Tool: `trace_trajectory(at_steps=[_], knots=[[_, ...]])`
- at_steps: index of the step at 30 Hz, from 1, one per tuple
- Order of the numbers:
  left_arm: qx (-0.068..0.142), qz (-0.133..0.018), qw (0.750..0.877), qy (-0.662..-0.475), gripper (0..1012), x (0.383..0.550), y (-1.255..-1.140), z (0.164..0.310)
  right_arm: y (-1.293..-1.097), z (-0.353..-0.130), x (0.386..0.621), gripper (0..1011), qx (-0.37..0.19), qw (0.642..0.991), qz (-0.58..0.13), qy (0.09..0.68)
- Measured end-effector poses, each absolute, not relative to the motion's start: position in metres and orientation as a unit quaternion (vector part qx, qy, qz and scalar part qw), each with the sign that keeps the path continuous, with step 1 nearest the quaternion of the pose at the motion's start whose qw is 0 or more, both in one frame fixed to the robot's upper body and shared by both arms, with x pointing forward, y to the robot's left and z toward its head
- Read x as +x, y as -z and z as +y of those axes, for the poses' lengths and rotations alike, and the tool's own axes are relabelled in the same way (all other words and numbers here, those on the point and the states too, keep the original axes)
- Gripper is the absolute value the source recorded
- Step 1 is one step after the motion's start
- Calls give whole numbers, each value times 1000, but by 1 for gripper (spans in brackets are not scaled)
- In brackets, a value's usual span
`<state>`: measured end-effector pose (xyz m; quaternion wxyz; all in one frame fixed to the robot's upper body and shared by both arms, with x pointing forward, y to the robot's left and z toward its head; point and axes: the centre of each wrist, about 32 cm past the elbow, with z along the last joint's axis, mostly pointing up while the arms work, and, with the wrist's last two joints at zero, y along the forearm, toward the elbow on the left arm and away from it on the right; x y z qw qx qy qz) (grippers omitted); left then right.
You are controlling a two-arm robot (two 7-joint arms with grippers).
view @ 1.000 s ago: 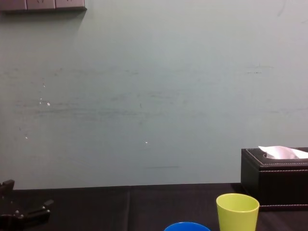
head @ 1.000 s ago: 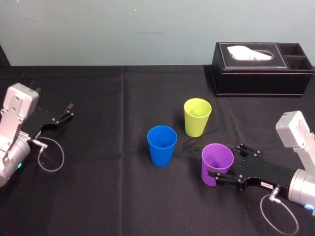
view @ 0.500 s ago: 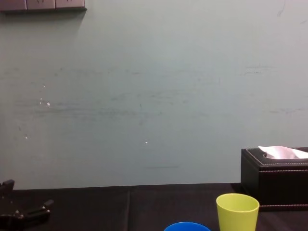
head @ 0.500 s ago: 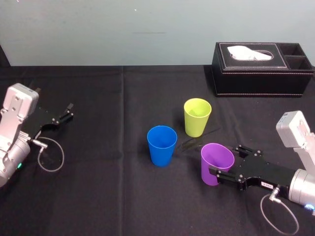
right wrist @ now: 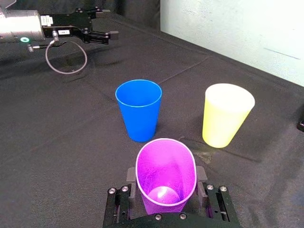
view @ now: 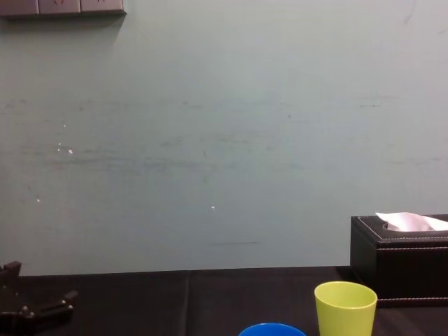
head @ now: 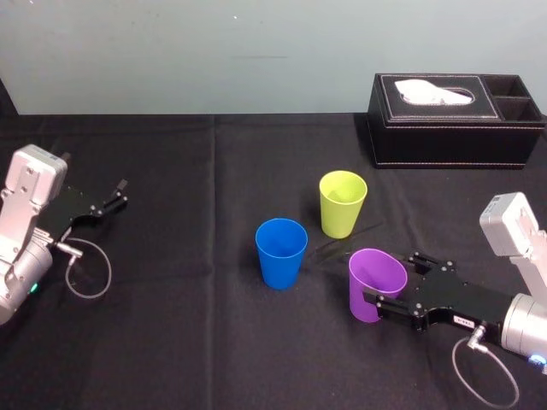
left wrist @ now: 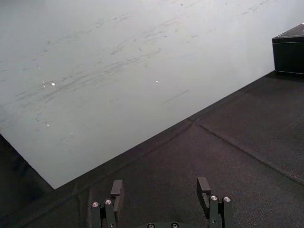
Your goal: Stack the three plastic cups sequentially using one hand.
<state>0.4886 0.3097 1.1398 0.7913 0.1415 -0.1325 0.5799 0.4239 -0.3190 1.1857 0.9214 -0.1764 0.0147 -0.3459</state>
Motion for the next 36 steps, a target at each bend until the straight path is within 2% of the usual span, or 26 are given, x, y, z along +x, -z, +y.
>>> trace_trajectory(at_steps=[6, 18, 26, 36], knots=[[142, -132, 791, -580, 1011, 489, -1140, 310, -1190, -319, 422, 726, -167, 916, 8, 363], [141, -132, 791, -580, 1011, 489, -1140, 310, -1224, -313, 422, 726, -123, 909, -21, 398], [141, -132, 791, -580, 1011, 489, -1140, 310, -1240, -298, 433, 726, -107, 913, -32, 392], [142, -132, 791, -580, 1011, 489, -1140, 310, -1247, -276, 447, 726, -107, 921, -43, 371]])
